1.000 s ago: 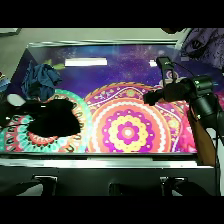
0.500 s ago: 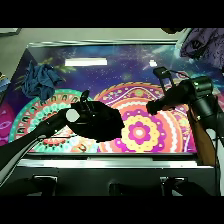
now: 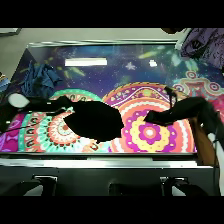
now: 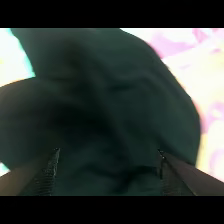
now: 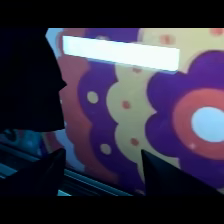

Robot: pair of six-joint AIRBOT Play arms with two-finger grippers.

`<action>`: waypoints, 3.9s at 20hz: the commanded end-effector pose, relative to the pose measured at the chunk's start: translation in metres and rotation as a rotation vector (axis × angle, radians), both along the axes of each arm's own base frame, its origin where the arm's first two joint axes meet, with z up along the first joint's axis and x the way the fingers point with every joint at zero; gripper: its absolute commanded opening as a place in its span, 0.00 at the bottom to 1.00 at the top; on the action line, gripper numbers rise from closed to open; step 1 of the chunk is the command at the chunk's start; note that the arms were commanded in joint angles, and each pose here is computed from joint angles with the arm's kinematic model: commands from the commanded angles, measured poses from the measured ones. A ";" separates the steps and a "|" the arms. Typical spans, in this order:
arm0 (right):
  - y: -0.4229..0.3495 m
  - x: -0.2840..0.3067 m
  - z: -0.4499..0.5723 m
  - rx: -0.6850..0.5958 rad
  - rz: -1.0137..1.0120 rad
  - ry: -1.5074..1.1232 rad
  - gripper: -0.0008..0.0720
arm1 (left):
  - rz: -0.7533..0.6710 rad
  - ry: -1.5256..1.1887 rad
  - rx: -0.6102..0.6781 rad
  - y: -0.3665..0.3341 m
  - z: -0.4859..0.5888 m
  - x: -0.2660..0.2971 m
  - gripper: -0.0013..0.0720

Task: Fold the clothes and pants, and hang the long-sleeved shirts on hangers.

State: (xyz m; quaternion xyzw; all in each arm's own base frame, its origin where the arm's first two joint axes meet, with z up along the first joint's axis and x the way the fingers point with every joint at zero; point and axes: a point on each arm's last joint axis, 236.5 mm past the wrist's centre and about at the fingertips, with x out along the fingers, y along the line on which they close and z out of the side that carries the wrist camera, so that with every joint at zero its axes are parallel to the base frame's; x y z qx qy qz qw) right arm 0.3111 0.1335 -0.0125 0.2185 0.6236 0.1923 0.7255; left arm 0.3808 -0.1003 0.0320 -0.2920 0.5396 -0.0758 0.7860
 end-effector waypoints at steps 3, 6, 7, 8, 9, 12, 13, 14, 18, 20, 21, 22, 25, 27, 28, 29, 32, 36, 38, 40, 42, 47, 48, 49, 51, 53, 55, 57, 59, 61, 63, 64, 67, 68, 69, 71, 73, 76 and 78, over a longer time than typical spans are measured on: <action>0.084 -0.031 -0.045 0.188 0.011 0.063 0.76 | 0.122 0.093 0.008 0.081 -0.001 -0.022 0.95; 0.113 -0.031 -0.067 0.176 0.016 0.059 0.76 | 0.157 0.122 0.016 0.099 -0.004 -0.029 0.95; 0.119 -0.032 -0.074 0.170 0.015 0.062 0.76 | 0.159 0.132 0.017 0.102 -0.005 -0.032 0.95; 0.124 -0.033 -0.078 0.173 0.021 0.063 0.76 | 0.157 0.143 0.013 0.102 -0.005 -0.035 0.95; 0.129 -0.034 -0.081 0.179 0.030 0.061 0.76 | 0.151 0.154 0.010 0.101 -0.006 -0.037 0.95; 0.131 -0.031 -0.089 0.177 0.016 0.059 0.70 | 0.136 0.179 0.003 0.098 -0.007 -0.044 0.95; 0.130 -0.028 -0.091 0.170 0.007 0.054 0.61 | 0.132 0.186 0.002 0.097 -0.007 -0.046 0.95; 0.129 -0.027 -0.093 0.166 0.001 0.051 0.52 | 0.122 0.184 0.007 0.097 -0.008 -0.046 0.95; 0.129 -0.028 -0.092 0.164 0.020 0.043 0.06 | 0.117 0.200 0.058 0.111 -0.015 -0.052 0.95; 0.130 -0.031 -0.090 0.165 0.038 0.044 0.05 | 0.128 0.198 0.053 0.120 -0.025 -0.055 0.95; 0.129 -0.034 -0.088 0.161 0.056 0.041 0.05 | 0.127 0.200 0.049 0.121 -0.034 -0.058 0.95; 0.129 -0.037 -0.085 0.158 0.072 0.040 0.05 | 0.139 0.208 0.049 0.122 -0.045 -0.060 0.95; 0.130 -0.044 -0.072 0.170 0.090 0.047 0.05 | 0.114 0.186 -0.009 0.105 -0.076 -0.061 0.95; 0.132 -0.047 -0.060 0.185 0.109 0.033 0.06 | 0.111 0.163 -0.054 0.094 -0.090 -0.055 0.94; 0.132 -0.048 -0.055 0.191 0.113 0.026 0.06 | 0.100 0.153 -0.070 0.089 -0.096 -0.050 0.94; 0.132 -0.048 -0.052 0.194 0.112 0.023 0.06 | 0.085 0.143 -0.079 0.083 -0.102 -0.044 0.94; 0.134 -0.052 -0.048 0.205 0.112 0.040 0.06 | 0.087 0.102 -0.086 0.071 -0.119 -0.023 0.93; 0.136 -0.062 -0.045 0.219 0.140 0.068 0.05 | 0.069 0.070 -0.072 0.053 -0.134 -0.001 0.92; 0.137 -0.065 -0.044 0.223 0.149 0.077 0.05 | 0.049 0.079 -0.060 0.044 -0.145 0.003 0.82; 0.137 -0.066 -0.041 0.225 0.154 0.077 0.05 | 0.025 0.097 -0.056 0.034 -0.156 0.006 0.66; 0.134 -0.065 -0.035 0.216 0.163 0.047 0.05 | 0.000 0.109 -0.071 0.021 -0.160 0.009 0.36; 0.102 -0.021 0.017 0.021 0.159 -0.167 0.05 | -0.091 -0.065 -0.108 0.009 -0.069 0.049 0.04; 0.090 0.000 0.045 -0.050 0.151 -0.264 0.05 | -0.096 -0.155 -0.089 0.015 -0.028 0.063 0.04; 0.075 0.022 0.083 -0.127 0.140 -0.383 0.05 | -0.090 -0.254 -0.056 0.024 0.019 0.076 0.04; 0.039 0.055 0.177 -0.270 0.071 -0.618 0.05 | -0.064 -0.482 0.043 0.046 0.135 0.085 0.04; 0.001 0.058 0.283 -0.372 -0.013 -0.846 0.05 | -0.035 -0.705 0.129 0.058 0.251 0.065 0.04; -0.040 0.029 0.379 -0.431 -0.118 -1.041 0.05 | -0.016 -0.929 0.208 0.061 0.354 0.020 0.04; -0.075 -0.022 0.454 -0.426 -0.225 -1.202 0.05 | 0.001 -1.122 0.264 0.054 0.428 -0.039 0.04; -0.101 -0.077 0.505 -0.360 -0.323 -1.331 0.05 | 0.033 -1.229 0.292 0.047 0.467 -0.095 0.04; -0.122 -0.118 0.530 -0.289 -0.417 -1.398 0.05 | 0.102 -1.243 0.329 0.053 0.476 -0.136 0.04; -0.140 -0.132 0.535 -0.269 -0.504 -1.400 0.05 | 0.198 -1.212 0.375 0.071 0.474 -0.160 0.04; -0.143 -0.129 0.533 -0.285 -0.517 -1.390 0.05 | 0.228 -1.197 0.391 0.078 0.472 -0.163 0.04; -0.143 -0.082 0.512 -0.399 -0.526 -1.295 0.05 | 0.206 -1.080 0.388 0.085 0.444 -0.130 0.04; -0.141 -0.055 0.500 -0.460 -0.526 -1.250 0.05 | 0.184 -0.997 0.379 0.087 0.423 -0.108 0.04; -0.138 -0.026 0.486 -0.518 -0.520 -1.204 0.05 | 0.162 -0.915 0.373 0.091 0.400 -0.083 0.04; -0.131 0.040 0.445 -0.629 -0.538 -1.085 0.06 | 0.102 -0.771 0.379 0.099 0.351 -0.029 0.04; -0.108 0.111 0.392 -0.678 -0.514 -0.988 0.06 | 0.042 -0.637 0.384 0.108 0.293 0.028 0.04; -0.055 0.206 0.287 -0.636 -0.468 -0.855 0.06 | 0.012 -0.418 0.373 0.123 0.183 0.104 0.04; -0.018 0.248 0.205 -0.586 -0.406 -0.754 0.06 | -0.003 -0.297 0.374 0.130 0.107 0.139 0.04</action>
